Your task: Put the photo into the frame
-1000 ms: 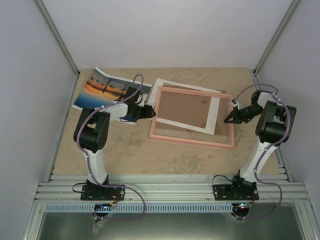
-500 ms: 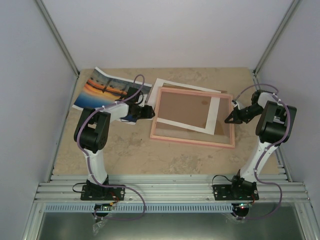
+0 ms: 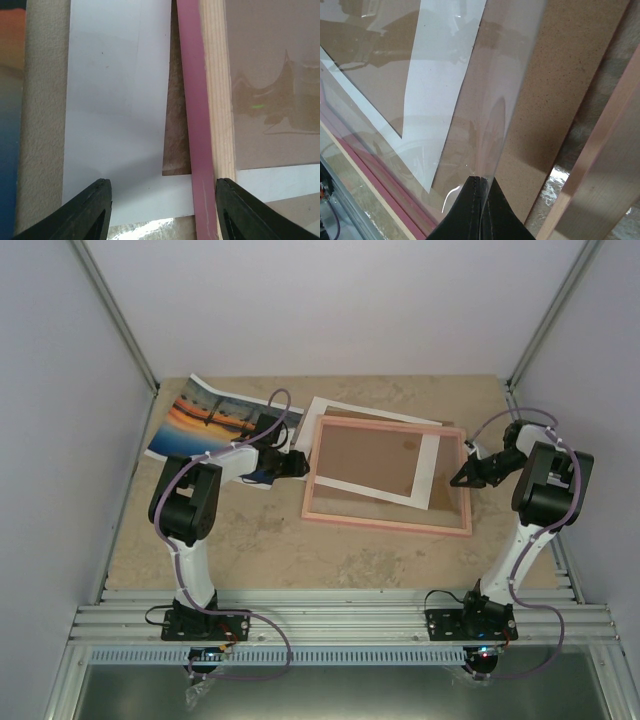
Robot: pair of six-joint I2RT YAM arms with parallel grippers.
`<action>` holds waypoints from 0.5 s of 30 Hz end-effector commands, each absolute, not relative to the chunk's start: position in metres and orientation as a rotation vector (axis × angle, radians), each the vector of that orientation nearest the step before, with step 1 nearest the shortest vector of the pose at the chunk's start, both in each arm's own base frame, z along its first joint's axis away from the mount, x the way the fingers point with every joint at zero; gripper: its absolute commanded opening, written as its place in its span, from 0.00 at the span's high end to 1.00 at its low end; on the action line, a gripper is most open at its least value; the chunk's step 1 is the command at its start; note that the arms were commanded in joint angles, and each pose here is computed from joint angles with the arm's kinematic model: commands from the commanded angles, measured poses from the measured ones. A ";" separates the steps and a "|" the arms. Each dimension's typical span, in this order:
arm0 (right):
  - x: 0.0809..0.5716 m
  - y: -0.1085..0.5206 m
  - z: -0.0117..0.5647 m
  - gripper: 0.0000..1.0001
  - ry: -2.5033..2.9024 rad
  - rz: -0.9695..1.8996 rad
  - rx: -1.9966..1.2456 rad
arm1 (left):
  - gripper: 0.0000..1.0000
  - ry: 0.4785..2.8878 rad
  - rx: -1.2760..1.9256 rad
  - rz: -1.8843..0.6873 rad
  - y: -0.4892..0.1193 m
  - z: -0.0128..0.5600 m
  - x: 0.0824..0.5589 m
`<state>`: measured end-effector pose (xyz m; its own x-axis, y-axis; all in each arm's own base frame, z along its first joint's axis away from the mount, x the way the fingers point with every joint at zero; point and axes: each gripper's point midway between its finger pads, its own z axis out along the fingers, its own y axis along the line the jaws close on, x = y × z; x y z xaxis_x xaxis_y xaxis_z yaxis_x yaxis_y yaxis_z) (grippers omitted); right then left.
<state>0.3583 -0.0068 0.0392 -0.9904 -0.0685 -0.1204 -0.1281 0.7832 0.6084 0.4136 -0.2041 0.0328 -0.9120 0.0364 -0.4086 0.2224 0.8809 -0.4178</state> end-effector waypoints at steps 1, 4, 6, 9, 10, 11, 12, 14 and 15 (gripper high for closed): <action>0.362 -0.016 0.041 1.00 2.877 0.926 -0.168 | 0.40 2.697 0.190 -0.581 -0.196 0.021 0.413; 0.361 -0.016 0.040 0.99 2.879 0.928 -0.165 | 0.40 2.696 0.189 -0.580 -0.196 0.021 0.413; 0.361 -0.015 0.040 0.99 2.879 0.933 -0.165 | 0.40 2.697 0.191 -0.579 -0.196 0.020 0.413; 0.361 -0.015 0.040 0.99 2.879 0.934 -0.166 | 0.40 2.697 0.192 -0.580 -0.196 0.020 0.413; 0.361 -0.015 0.040 0.99 2.877 0.936 -0.170 | 0.40 2.697 0.193 -0.581 -0.197 0.020 0.413; 0.361 -0.015 0.040 0.99 2.878 0.935 -0.171 | 0.40 2.699 0.190 -0.581 -0.196 0.020 0.413; 0.361 -0.015 0.041 0.99 2.877 0.934 -0.173 | 0.41 2.700 0.190 -0.580 -0.196 0.020 0.412; 0.361 -0.015 0.041 0.99 2.879 0.930 -0.176 | 0.41 2.698 0.192 -0.578 -0.196 0.020 0.413; 0.361 -0.017 0.041 0.99 2.881 0.920 -0.179 | 0.40 2.700 0.190 -0.575 -0.196 0.020 0.412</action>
